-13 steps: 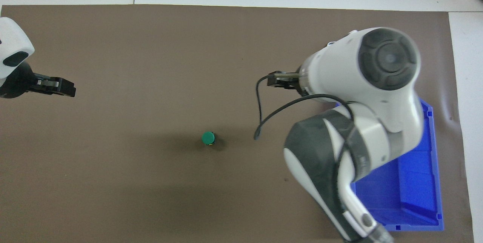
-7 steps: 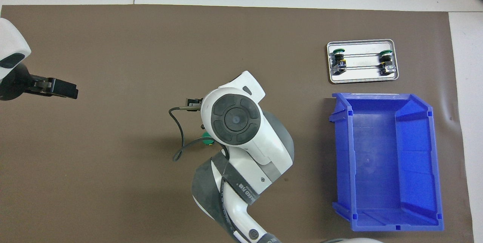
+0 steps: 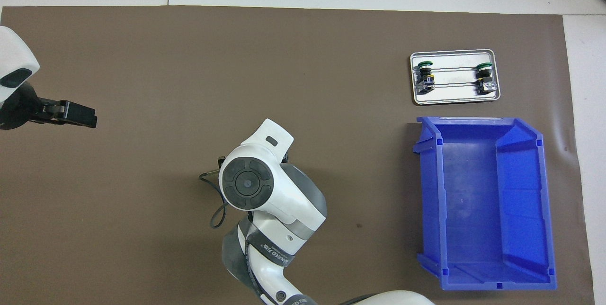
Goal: Place and press button with both arms
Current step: 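Lift the green button off the table with the right gripper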
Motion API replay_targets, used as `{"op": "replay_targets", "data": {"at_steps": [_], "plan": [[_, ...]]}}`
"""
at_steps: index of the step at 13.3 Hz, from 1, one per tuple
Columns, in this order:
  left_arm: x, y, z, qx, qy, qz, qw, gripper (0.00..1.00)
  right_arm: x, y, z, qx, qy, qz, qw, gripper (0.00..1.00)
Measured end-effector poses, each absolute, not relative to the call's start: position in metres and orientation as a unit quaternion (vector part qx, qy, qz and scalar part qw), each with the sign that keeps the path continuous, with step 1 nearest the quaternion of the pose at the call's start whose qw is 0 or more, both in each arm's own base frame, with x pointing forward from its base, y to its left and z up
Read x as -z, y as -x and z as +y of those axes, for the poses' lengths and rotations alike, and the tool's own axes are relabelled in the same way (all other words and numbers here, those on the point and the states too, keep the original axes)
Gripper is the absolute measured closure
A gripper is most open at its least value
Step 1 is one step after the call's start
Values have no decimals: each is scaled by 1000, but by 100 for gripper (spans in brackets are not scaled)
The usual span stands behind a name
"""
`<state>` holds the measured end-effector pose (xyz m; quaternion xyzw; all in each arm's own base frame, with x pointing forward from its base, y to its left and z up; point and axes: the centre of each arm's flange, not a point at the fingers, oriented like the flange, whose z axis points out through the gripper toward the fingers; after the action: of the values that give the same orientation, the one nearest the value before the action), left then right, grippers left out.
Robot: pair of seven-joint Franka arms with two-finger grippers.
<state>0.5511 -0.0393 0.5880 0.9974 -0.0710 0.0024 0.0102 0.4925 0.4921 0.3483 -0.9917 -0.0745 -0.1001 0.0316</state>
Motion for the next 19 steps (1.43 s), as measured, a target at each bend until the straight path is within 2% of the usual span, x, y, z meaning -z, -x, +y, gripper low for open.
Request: {"op": "replay_targets", "data": {"at_steps": [2, 9, 16, 17, 18, 19], "plan": [[-588, -551, -39, -2, -998, -69, 10, 0, -329, -490, 493, 93, 992, -87, 20, 2], [-589, -551, -37, -3, -998, -66, 10, 0, -313, -450, 499, 63, 992, -112, -3, 3], [-589, -551, -37, -3, -998, -65, 10, 0, -318, -453, 497, 75, 991, -110, 7, 5], [-589, -551, -37, -3, -998, -65, 10, 0, -317, -453, 497, 74, 991, -111, 7, 11], [-589, -551, -37, -3, -998, -65, 10, 0, -316, -452, 497, 75, 991, -113, 4, 11], [-589, -551, -37, -3, -998, -65, 10, 0, -316, -452, 497, 78, 990, -117, 0, 19]]}}
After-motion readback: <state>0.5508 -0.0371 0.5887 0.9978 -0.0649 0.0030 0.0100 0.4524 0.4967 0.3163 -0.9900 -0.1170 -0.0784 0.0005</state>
